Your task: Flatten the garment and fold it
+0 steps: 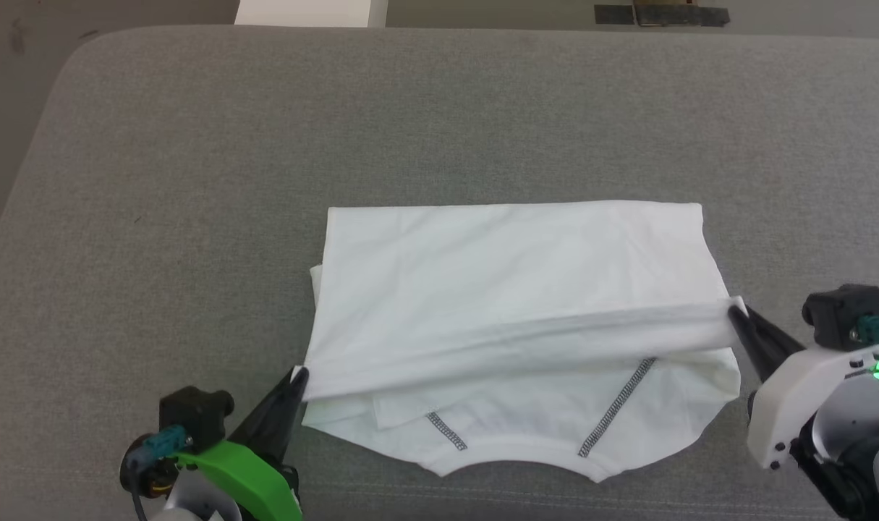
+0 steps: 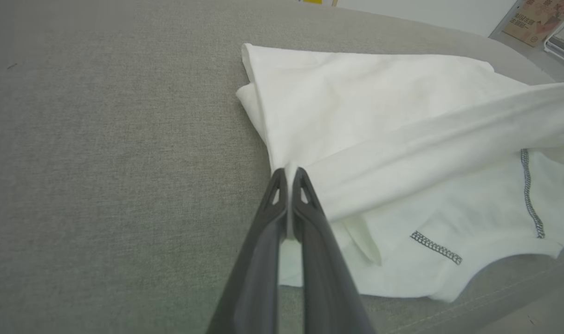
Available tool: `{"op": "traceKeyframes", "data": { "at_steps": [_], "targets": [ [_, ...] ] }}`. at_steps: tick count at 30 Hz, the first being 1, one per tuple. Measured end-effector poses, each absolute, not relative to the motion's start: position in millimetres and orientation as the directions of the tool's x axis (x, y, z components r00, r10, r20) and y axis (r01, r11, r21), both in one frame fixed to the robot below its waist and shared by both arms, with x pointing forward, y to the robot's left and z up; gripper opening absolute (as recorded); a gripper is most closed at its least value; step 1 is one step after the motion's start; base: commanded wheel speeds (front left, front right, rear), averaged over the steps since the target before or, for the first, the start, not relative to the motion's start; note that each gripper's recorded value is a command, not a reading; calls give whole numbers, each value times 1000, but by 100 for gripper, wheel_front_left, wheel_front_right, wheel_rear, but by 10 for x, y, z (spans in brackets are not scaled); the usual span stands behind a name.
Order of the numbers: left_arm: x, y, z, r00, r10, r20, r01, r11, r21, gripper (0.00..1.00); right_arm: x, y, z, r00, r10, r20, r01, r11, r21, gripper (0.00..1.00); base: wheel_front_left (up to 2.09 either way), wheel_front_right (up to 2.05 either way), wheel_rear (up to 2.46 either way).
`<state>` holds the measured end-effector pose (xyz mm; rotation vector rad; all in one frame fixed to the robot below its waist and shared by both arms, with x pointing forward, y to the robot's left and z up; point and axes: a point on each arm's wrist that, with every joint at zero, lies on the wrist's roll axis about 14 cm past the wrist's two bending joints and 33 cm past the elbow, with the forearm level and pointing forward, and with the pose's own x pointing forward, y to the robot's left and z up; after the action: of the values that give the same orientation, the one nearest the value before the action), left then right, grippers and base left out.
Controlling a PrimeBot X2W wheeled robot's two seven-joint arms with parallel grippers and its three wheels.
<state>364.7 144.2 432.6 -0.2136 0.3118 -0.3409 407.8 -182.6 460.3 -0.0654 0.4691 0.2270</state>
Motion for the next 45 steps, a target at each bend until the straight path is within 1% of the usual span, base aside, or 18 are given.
{"op": "traceKeyframes", "data": {
  "at_steps": [8,16,17,18,19,23,27,30,33,35,39,43,45],
  "targets": [
    [3434,1360,4067,862,-388,-326,302,910,-284,0,3728,-1750,4213,800,221,-557,-267,964,-2,0,0,0,0],
    [3189,1384,3672,801,-389,-454,293,917,-270,0,3442,-1805,3828,722,205,-661,-267,964,7,0,0,0,0],
    [3161,1388,3626,794,-386,-470,287,919,-270,1,3412,-1812,3789,711,203,-673,-268,963,7,37,0,0,0],
    [3142,1384,3597,790,-385,-478,283,920,-272,46,3391,-1810,3763,703,203,-681,-269,963,8,99,0,0,0],
    [3135,1386,3582,789,-382,-482,279,921,-273,100,3378,-1812,3747,698,201,-687,-266,964,11,100,0,0,0],
    [3148,1415,3584,807,-357,-470,253,929,-271,100,3345,-1861,3731,694,184,-696,-242,970,15,100,0,0,0],
    [3263,1595,3697,866,-270,-421,177,953,-247,100,3334,-1978,3804,719,148,-679,-190,982,13,100,0,0,0],
    [3409,1772,3906,920,-188,-344,111,967,-231,100,3344,-2006,3927,755,128,-643,-133,990,41,100,0,0,0],
    [3581,1881,4225,964,-121,-236,66,971,-230,100,3407,-1984,4114,808,116,-578,-76,993,93,100,0,0,0],
    [3720,1964,4533,989,-74,-132,44,974,-220,100,3481,-1963,4269,850,104,-517,-33,989,145,100,0,0,0],
    [3858,2039,4942,1000,-7,13,10,975,-223,100,3588,-1983,4469,895,80,-439,13,979,205,100,0,0,0],
    [3919,2105,5096,997,37,72,-20,975,-222,100,3738,-2059,4555,915,61,-399,51,963,265,100,0,0,0],
    [3963,2138,5178,993,55,103,-31,975,-221,100,3818,-2118,4517,917,61,-394,92,929,359,100,0,0,0]
  ]
}}
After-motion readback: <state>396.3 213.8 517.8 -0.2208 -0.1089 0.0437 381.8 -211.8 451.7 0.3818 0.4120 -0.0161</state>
